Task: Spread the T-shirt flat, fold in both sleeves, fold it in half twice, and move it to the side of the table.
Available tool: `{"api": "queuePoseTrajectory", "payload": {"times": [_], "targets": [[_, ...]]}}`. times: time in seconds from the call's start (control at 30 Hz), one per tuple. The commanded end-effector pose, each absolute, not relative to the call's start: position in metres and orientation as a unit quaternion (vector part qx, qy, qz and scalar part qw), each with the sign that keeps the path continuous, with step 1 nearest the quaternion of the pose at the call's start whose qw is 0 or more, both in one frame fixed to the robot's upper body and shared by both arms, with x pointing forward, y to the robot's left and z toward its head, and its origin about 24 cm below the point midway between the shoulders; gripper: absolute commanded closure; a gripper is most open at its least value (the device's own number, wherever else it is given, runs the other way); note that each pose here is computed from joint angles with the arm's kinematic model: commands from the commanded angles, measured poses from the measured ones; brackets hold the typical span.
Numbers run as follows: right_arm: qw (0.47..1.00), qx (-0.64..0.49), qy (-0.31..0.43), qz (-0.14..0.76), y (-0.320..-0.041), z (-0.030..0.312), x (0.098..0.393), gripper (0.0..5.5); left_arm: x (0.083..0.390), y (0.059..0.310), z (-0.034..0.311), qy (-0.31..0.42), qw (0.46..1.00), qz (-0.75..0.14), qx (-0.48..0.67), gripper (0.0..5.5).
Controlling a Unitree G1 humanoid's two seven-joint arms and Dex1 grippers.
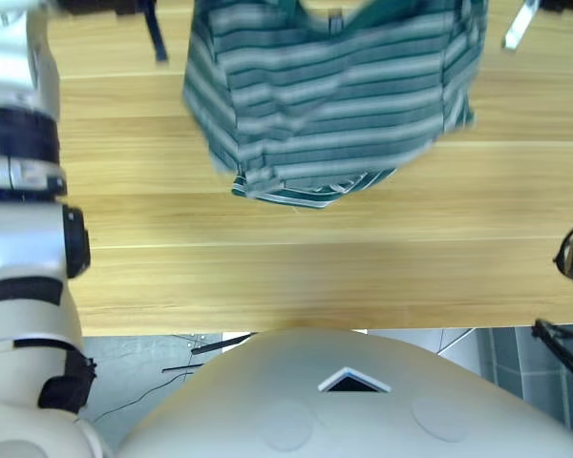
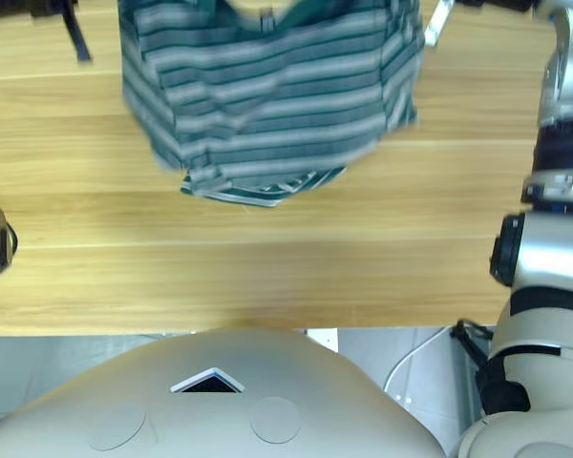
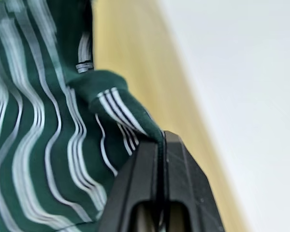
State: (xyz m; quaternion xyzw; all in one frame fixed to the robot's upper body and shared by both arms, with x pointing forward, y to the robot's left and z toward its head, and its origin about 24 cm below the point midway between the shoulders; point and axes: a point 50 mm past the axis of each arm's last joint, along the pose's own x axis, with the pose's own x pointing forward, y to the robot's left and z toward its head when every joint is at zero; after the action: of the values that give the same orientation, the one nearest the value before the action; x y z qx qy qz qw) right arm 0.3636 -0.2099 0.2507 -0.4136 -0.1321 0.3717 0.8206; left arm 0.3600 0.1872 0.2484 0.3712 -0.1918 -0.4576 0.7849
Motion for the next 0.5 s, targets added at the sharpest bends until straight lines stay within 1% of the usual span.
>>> {"api": "queuePoseTrajectory", "payload": {"times": [0.03,0.07,0.1,0.13,0.17,0.2,0.23,0.27,0.33,0.37,0.4,0.43,0.47,0.5], "targets": [[0.733,-0.359,-0.545,-0.194,-0.261,0.458,0.295,5.47,0.276,0.264,0.481,-0.652,0.714,0.114,0.229,5.50],[0.734,-0.390,-0.535,-0.149,-0.265,0.411,0.298,5.47,0.286,0.264,0.435,-0.644,0.704,0.070,0.292,5.50],[0.748,-0.422,-0.502,-0.099,-0.267,0.357,0.303,5.47,0.299,0.263,0.377,-0.606,0.715,0.014,0.347,5.50],[0.768,-0.437,-0.465,-0.064,-0.270,0.312,0.306,5.47,0.305,0.263,0.322,-0.561,0.733,-0.037,0.384,5.50],[0.802,-0.409,-0.435,-0.034,-0.275,0.275,0.308,5.47,0.305,0.270,0.271,-0.505,0.753,-0.053,0.419,5.50],[0.822,-0.391,-0.414,-0.021,-0.280,0.250,0.306,5.47,0.299,0.279,0.233,-0.467,0.776,-0.058,0.419,5.50],[0.845,-0.373,-0.383,0.000,-0.286,0.230,0.304,5.47,0.290,0.286,0.200,-0.434,0.799,-0.065,0.411,5.50],[0.856,-0.385,-0.343,0.023,-0.291,0.211,0.302,5.47,0.282,0.289,0.171,-0.396,0.819,-0.082,0.407,5.50],[0.868,-0.428,-0.244,0.065,-0.297,0.175,0.303,5.47,0.273,0.290,0.135,-0.340,0.849,-0.109,0.389,5.50],[0.864,-0.459,-0.190,0.083,-0.300,0.155,0.303,5.47,0.271,0.289,0.115,-0.290,0.853,-0.140,0.410,5.50],[0.846,-0.498,-0.131,0.140,-0.297,0.128,0.297,5.47,0.268,0.288,0.084,-0.203,0.864,-0.176,0.426,5.50],[0.830,-0.515,-0.090,0.196,-0.293,0.108,0.287,5.47,0.257,0.285,0.055,-0.128,0.852,-0.234,0.450,5.50],[0.816,-0.515,-0.055,0.259,-0.287,0.089,0.274,5.47,0.243,0.281,0.032,-0.078,0.836,-0.290,0.458,5.50],[0.791,-0.516,-0.041,0.326,-0.279,0.076,0.256,5.47,0.231,0.277,0.015,-0.044,0.830,-0.332,0.447,5.50]]}}
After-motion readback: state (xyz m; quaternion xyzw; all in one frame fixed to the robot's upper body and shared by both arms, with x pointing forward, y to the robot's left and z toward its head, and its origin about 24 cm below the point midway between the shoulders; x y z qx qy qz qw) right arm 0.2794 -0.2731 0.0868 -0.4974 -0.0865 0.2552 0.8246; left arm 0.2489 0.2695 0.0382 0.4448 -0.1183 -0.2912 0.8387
